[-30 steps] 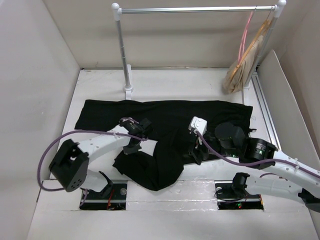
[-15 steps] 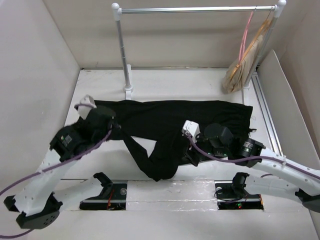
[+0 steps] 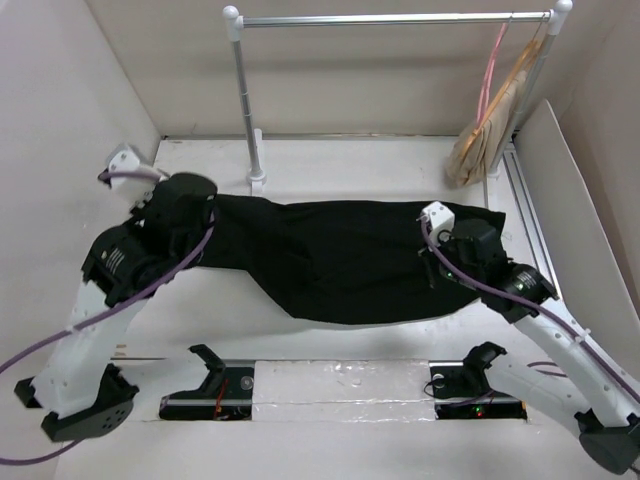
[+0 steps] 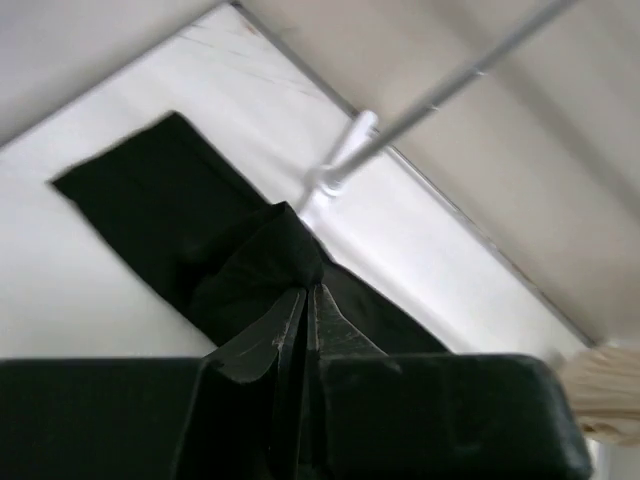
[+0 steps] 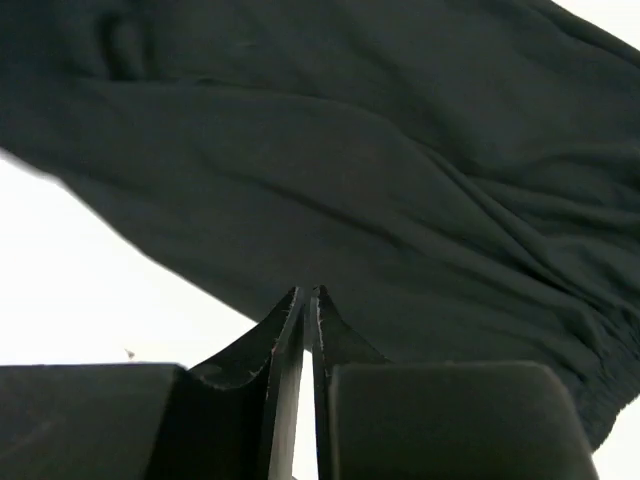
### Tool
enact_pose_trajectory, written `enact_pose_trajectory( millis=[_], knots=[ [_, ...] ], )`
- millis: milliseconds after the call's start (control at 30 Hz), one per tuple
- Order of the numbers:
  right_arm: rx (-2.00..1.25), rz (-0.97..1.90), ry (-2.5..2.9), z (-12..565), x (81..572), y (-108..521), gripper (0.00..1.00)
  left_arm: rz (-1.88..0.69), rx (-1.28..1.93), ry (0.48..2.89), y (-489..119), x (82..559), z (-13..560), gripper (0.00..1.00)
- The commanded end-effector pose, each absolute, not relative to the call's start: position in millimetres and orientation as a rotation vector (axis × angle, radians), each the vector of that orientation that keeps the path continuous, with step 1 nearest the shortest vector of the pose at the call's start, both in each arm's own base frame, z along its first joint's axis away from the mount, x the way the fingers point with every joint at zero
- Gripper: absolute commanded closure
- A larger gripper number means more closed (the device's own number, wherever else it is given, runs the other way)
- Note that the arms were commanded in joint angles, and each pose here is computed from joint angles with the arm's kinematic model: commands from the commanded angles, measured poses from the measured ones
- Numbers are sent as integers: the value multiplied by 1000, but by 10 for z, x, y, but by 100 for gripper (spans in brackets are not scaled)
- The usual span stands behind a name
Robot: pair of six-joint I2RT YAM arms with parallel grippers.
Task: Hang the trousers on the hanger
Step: Flatten out the trousers at the center of the board.
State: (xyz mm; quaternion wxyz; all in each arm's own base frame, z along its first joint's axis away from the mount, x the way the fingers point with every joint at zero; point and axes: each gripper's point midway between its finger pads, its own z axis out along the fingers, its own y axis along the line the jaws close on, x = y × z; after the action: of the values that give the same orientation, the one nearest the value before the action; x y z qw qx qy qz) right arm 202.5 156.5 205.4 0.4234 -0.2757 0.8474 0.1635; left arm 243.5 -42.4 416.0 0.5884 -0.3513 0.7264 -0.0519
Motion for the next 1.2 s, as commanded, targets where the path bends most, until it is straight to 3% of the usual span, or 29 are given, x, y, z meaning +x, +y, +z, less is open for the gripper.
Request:
enact_pose_trajectory(
  millis=[0, 100, 200, 233, 267, 500, 933, 1167],
  knots=[
    [-626, 404, 2168, 1960, 2028, 1374, 87, -13, -925, 1531, 46, 2217, 4109, 100],
    [-586, 378, 2211, 1893, 2059, 1250, 83, 44, -895, 1499, 148, 2184, 4264, 100],
    [-484, 310, 2279, 1771, 2102, 1016, 52, 199, -840, 1521, 222, 2189, 4182, 100],
    [-420, 278, 2312, 1687, 2123, 891, 37, 220, -833, 1527, 226, 2192, 4123, 100],
    [-384, 259, 2335, 1627, 2131, 825, 34, 223, -838, 1524, 257, 2161, 4066, 100],
    [143, 119, 2470, 1397, 2144, 180, 34, 59, -834, 1636, 92, 2102, 3453, 100],
    [983, -92, 2492, 859, 1831, -890, 37, -185, -688, 1631, 27, 1898, 3660, 100],
    [1003, 148, 2432, 536, 2108, -771, 42, -127, -652, 1547, 346, 1680, 3949, 100]
  ],
)
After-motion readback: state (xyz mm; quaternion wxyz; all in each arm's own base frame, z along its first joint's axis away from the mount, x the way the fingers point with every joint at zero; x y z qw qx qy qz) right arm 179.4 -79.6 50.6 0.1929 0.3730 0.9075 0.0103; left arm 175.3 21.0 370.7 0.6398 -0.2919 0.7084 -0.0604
